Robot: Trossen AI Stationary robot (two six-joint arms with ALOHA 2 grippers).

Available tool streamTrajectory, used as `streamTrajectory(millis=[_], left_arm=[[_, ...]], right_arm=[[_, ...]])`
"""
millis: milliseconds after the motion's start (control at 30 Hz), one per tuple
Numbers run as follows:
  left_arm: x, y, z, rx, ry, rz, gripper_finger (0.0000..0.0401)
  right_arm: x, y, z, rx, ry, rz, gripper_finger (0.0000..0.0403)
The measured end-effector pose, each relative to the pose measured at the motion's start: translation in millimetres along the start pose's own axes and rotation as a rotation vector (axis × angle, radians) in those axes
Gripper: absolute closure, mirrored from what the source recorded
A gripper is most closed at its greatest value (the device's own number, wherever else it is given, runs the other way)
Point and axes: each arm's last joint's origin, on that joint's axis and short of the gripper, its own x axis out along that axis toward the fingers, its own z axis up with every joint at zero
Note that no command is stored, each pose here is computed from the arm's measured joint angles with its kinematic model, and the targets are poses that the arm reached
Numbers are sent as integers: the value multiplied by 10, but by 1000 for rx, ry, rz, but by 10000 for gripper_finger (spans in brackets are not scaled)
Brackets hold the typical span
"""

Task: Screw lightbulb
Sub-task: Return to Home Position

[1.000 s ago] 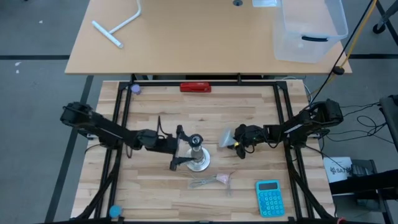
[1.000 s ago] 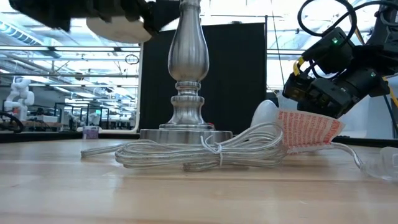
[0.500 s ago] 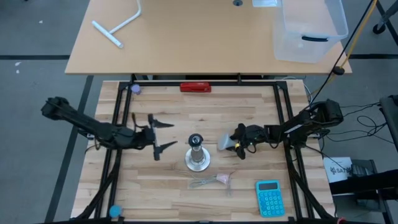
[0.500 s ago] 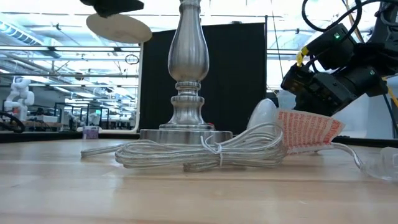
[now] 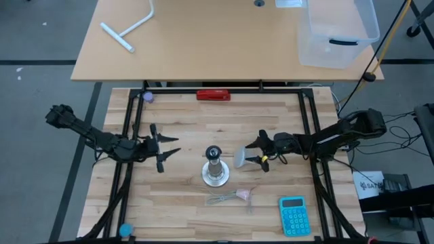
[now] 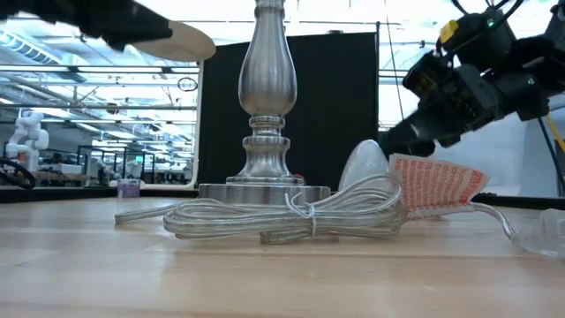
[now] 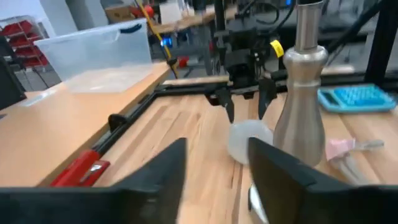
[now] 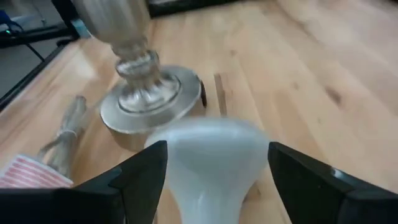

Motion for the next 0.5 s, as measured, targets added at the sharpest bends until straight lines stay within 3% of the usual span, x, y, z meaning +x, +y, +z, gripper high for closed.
streamTrajectory(millis=[233, 400, 500], left_arm=[[-39, 16, -495, -96, -164, -35, 381], [-63, 68, -781, -139, -177, -39, 398], [-54, 84, -774, -130, -181, -32, 399]], right_arm=[[-151, 10, 115, -117, -39, -55, 159], [-352, 29, 253, -189, -117, -103, 242], [-517, 54, 350, -232, -193, -96, 319]])
